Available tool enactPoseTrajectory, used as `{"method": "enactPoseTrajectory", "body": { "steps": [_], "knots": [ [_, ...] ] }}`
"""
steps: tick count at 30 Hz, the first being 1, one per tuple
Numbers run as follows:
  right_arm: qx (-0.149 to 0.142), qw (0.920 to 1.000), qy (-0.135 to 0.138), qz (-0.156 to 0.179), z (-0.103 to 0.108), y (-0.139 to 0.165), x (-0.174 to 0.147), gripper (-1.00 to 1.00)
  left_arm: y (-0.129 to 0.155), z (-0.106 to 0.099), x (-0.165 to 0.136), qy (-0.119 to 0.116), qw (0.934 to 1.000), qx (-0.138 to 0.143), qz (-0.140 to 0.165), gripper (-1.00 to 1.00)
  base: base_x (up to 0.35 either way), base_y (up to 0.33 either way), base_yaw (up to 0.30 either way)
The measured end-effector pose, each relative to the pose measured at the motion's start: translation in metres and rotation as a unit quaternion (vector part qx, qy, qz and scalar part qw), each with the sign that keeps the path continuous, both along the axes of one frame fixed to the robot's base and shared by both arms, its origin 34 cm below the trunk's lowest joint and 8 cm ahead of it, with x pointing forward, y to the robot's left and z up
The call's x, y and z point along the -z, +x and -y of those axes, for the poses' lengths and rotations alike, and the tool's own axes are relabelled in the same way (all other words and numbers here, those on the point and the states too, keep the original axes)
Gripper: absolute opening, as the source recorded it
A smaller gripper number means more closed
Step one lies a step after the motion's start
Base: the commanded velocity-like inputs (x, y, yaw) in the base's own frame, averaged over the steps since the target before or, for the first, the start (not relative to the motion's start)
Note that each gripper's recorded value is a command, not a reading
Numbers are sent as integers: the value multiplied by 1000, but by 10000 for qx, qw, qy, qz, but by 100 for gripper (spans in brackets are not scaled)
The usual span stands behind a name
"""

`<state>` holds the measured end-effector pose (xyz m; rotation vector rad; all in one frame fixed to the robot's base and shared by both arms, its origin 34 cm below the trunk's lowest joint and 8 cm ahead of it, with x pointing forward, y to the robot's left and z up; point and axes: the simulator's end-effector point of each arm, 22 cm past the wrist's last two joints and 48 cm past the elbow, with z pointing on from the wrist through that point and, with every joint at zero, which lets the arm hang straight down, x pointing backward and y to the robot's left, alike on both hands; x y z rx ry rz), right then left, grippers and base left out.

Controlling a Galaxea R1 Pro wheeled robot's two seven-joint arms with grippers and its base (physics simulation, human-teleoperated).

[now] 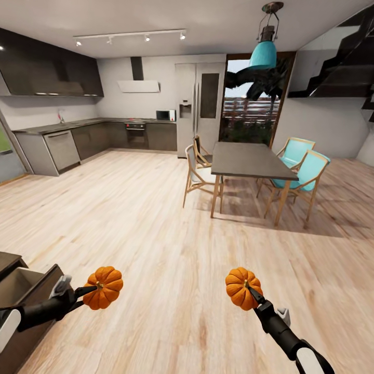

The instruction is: Place each of the two pumpkins and all three candles from the living room inside a cabinet in the living room (use any cabinet), then make sure every cabinet is closed, and position the cauldron so it is next to a table in the living room.

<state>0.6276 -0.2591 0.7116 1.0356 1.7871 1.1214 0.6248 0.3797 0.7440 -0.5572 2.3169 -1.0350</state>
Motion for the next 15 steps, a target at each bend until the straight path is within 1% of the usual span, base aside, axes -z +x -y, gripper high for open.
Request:
{"method": "enactPoseTrajectory", "body": {
  "steps": [4, 7, 15],
  "knots": [
    [1, 10000, 1, -1, 0, 0, 0, -100, 0, 1, 0, -6, 10000, 1, -1, -100, 203, -124, 16],
    [8, 10000, 21, 9, 0, 0, -1, -100, 1, 1, -2, -65, 10000, -18, 11, -100, 79, -62, 112],
    [0, 10000, 17, 7, 0, 0, -1, -100, 0, 1, -1, -39, 10000, -10, 7, -100, 13, -6, 265]
  ]
}}
